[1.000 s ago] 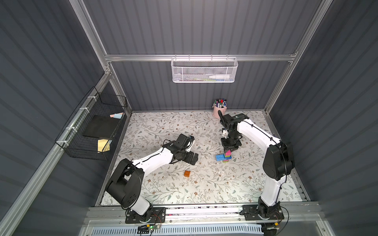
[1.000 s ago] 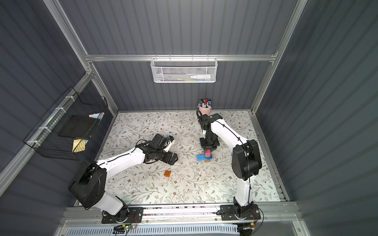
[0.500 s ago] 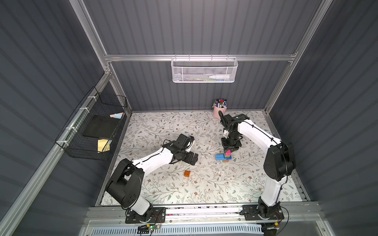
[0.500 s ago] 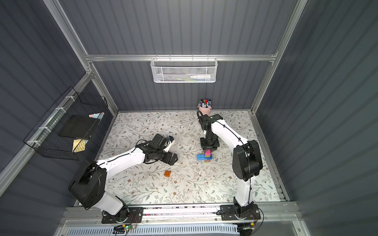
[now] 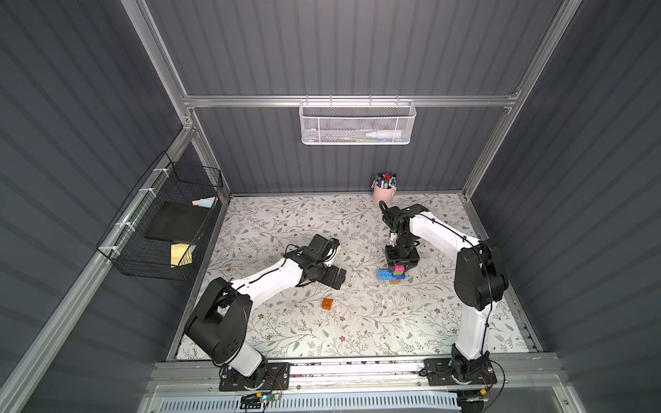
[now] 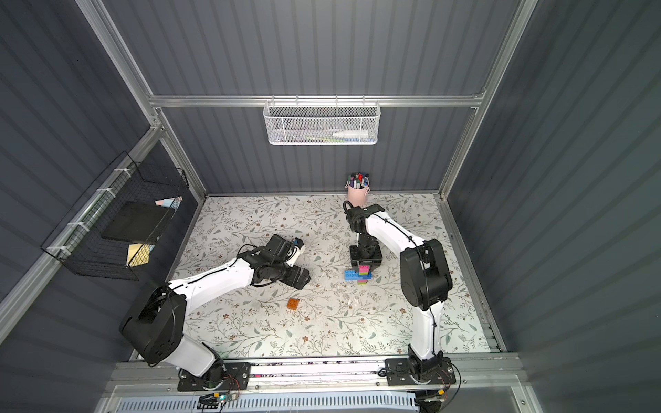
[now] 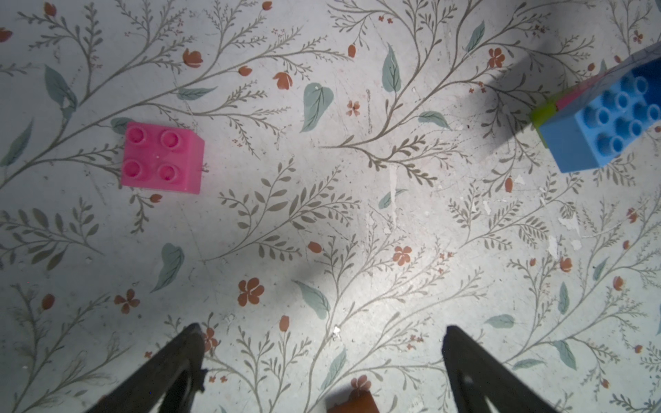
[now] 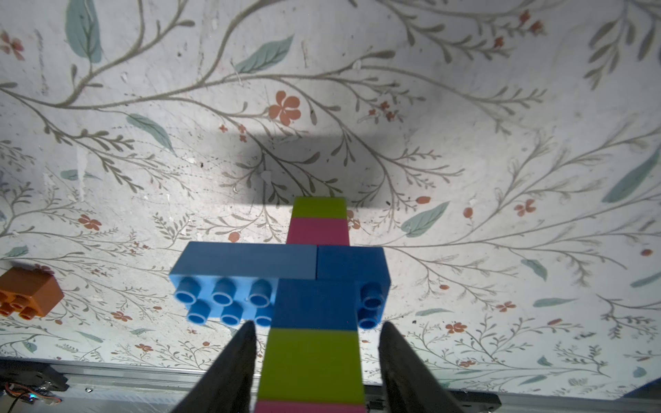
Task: Assemble the number 4 with lego
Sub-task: Assemble the lego brick with the lego brick.
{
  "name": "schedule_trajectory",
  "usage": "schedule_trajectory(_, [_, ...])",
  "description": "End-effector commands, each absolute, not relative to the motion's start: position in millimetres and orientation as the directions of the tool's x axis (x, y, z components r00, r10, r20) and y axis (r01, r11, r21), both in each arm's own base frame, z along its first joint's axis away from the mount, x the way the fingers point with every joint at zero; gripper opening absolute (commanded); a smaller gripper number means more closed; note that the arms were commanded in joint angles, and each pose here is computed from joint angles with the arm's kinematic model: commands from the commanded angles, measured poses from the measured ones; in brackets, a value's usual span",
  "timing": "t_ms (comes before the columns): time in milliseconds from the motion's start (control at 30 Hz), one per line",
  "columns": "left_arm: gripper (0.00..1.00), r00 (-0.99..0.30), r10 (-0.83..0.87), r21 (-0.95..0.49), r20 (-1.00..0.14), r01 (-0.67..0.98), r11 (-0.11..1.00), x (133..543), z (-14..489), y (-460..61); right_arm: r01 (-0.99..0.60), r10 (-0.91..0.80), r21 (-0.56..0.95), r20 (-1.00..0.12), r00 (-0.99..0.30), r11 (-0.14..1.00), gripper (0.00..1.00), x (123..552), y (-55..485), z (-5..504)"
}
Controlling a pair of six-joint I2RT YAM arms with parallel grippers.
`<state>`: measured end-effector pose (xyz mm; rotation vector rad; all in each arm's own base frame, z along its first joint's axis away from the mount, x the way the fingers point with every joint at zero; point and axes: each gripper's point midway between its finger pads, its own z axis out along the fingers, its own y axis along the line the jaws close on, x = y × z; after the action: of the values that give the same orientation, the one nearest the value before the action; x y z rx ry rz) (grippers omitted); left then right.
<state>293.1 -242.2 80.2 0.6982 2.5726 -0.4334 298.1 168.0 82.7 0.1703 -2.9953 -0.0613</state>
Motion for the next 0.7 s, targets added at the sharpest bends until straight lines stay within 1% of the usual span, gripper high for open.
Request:
schedule_trajectory(0, [0.99, -0.763, 0.416, -0.160, -0.494, 0.550, 0.819, 293, 88, -239, -0.105, -0.113, 0.081, 0.098, -0.989, 0.991, 0.61, 303, 172, 99])
schedule_trajectory(200, [0.99, -0.761, 0.418, -0.154, -0.496, 0.550, 0.821, 292, 90, -238, -0.098, -0.102, 0.136, 0.028, -0.994, 0.986, 0.69, 311, 177, 121])
schedule_trajectory(367, [1.00, -0.761, 0.413, -0.140, -0.501, 0.543, 0.828, 294, 93, -236, -0.110, -0.107, 0.150, -0.026, -0.994, 0.983, 0.76, 316, 176, 145])
schedule_trajectory(533, [0.99, -0.766, 0.392, -0.123, -0.509, 0.515, 0.848, 300, 98, -232, -0.128, -0.119, 0.172, -0.065, -0.991, 0.977, 0.80, 315, 176, 166])
schedule_trajectory(667, [1.00, -0.776, 0.374, -0.102, -0.508, 0.486, 0.868, 308, 103, -225, -0.126, -0.109, 0.183, -0.103, -0.989, 0.975, 0.80, 313, 171, 183])
